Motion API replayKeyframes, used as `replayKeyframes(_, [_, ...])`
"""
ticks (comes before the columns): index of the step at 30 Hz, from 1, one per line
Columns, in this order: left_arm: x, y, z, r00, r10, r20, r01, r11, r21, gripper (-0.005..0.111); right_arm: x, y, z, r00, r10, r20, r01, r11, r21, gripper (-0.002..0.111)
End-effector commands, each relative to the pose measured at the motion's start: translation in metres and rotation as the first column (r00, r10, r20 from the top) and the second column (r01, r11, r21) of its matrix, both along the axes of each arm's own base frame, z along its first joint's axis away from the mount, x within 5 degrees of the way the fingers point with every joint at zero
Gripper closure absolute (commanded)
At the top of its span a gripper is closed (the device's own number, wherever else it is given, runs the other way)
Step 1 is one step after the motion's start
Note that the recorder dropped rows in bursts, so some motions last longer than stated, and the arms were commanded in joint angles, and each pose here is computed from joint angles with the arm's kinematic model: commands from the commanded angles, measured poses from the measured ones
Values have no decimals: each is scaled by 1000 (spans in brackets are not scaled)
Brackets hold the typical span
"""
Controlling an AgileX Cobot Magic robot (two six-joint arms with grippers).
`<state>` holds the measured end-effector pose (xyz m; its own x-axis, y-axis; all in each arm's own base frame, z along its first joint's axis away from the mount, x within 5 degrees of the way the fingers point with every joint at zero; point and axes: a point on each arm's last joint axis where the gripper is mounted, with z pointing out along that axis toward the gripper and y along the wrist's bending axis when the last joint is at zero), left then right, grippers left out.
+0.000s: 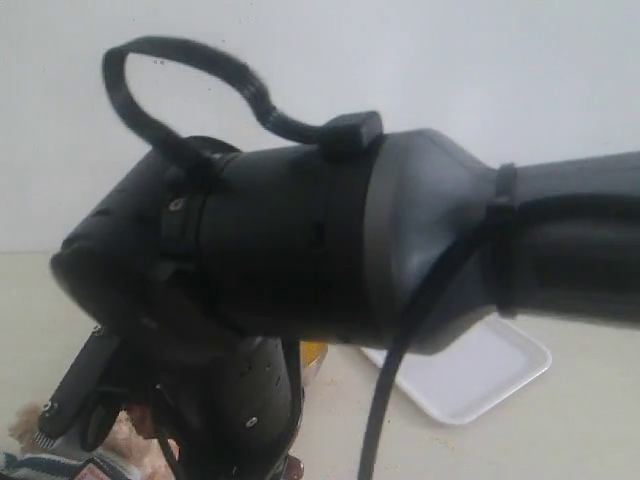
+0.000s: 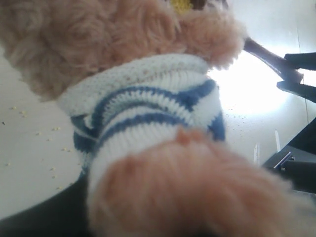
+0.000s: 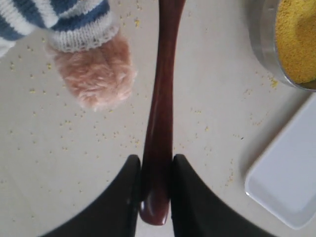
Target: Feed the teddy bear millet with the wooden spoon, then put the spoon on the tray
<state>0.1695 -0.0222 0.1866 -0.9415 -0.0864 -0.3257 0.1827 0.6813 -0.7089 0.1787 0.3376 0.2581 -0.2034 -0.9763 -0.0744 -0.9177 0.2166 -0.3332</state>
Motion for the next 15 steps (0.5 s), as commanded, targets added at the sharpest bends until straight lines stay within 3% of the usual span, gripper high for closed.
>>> replayKeyframes(1, [-1, -2, 1, 1000, -4, -1, 4, 1000, -26, 103, -5, 6, 1, 996, 26, 88, -23, 999, -31, 108])
replayKeyframes(10, [-1, -2, 1, 1000, -4, -1, 4, 1000, -26, 103, -4, 8, -4, 992, 26, 126, -18, 998, -64, 108])
replayKeyframes(15, [-1, -2, 1, 1000, -4, -1, 4, 1000, -26, 103, -8, 14, 3, 964, 53, 259, -33, 996, -81, 108])
